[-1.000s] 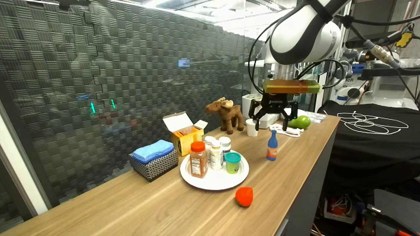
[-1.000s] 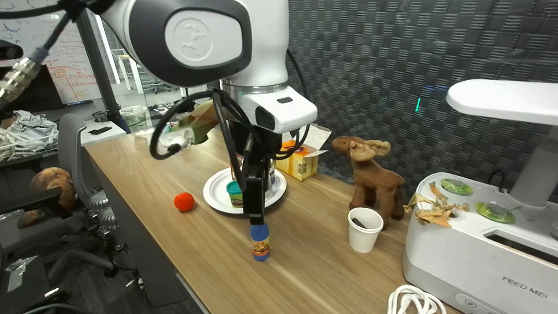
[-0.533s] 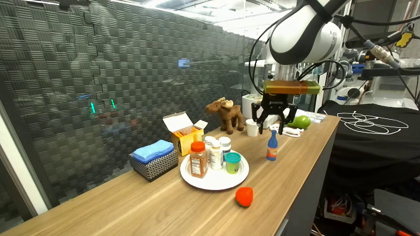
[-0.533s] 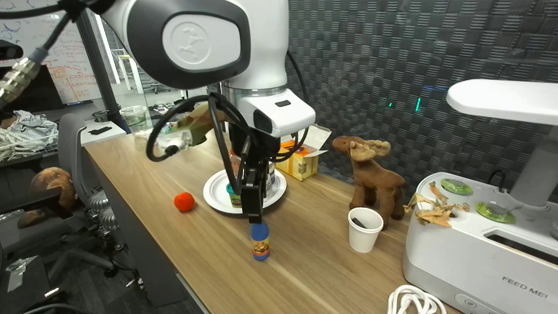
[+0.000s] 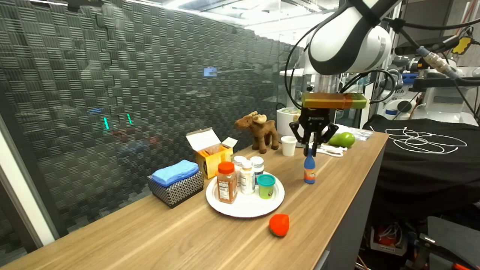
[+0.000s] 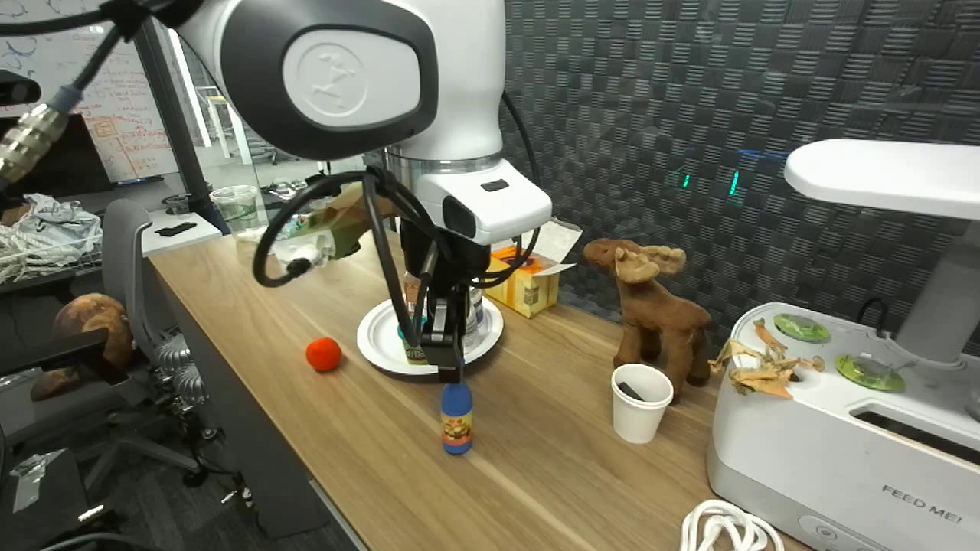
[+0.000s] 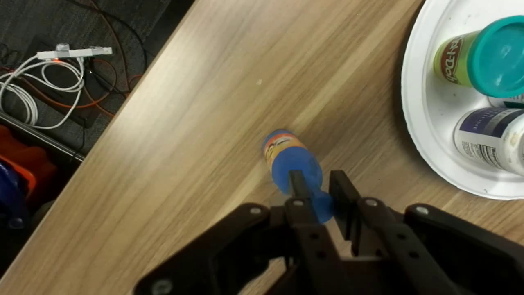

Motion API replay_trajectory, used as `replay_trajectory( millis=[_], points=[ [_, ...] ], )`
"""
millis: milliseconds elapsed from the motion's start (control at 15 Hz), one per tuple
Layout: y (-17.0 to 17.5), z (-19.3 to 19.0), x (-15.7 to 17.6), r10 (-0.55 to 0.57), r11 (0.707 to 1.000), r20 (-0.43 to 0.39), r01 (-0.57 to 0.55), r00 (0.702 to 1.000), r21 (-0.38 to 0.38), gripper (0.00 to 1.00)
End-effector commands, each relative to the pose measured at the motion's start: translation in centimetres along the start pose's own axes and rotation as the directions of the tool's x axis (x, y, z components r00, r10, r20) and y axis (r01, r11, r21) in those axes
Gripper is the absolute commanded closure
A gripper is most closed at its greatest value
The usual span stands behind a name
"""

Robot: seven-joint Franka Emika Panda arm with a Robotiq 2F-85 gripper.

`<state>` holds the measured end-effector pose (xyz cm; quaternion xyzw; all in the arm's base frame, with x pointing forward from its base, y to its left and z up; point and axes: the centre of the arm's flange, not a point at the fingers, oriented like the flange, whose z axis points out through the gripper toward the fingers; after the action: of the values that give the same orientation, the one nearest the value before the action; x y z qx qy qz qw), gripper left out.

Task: Put all the objects surrounding the plate on the plate.

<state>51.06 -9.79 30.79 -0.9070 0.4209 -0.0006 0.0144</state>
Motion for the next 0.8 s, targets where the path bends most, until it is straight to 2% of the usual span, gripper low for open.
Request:
replay_trajectory(
  millis=[0, 200, 333, 467, 733],
  points=[
    [-0.2, -1.1, -0.7, 0.004, 1.000, -0.017, -0.003, 1.000, 0.023, 0.87],
    [-2.1, -3.2, -1.5, -0.011, 0.999, -0.023, 0.012, 1.000, 0.034, 0.88],
    [-4.4, -5.0, -2.9, -0.055, 0.998, -0.059, 0.056, 0.997, 0.031, 0.88],
    [-7.0, -7.1, -5.0, -0.101, 0.994, -0.096, 0.104, 0.990, 0.030, 0.88],
    [-11.3, -10.1, -10.2, -0.221, 0.975, -0.110, 0.223, 0.969, 0.007, 0.88]
  ],
)
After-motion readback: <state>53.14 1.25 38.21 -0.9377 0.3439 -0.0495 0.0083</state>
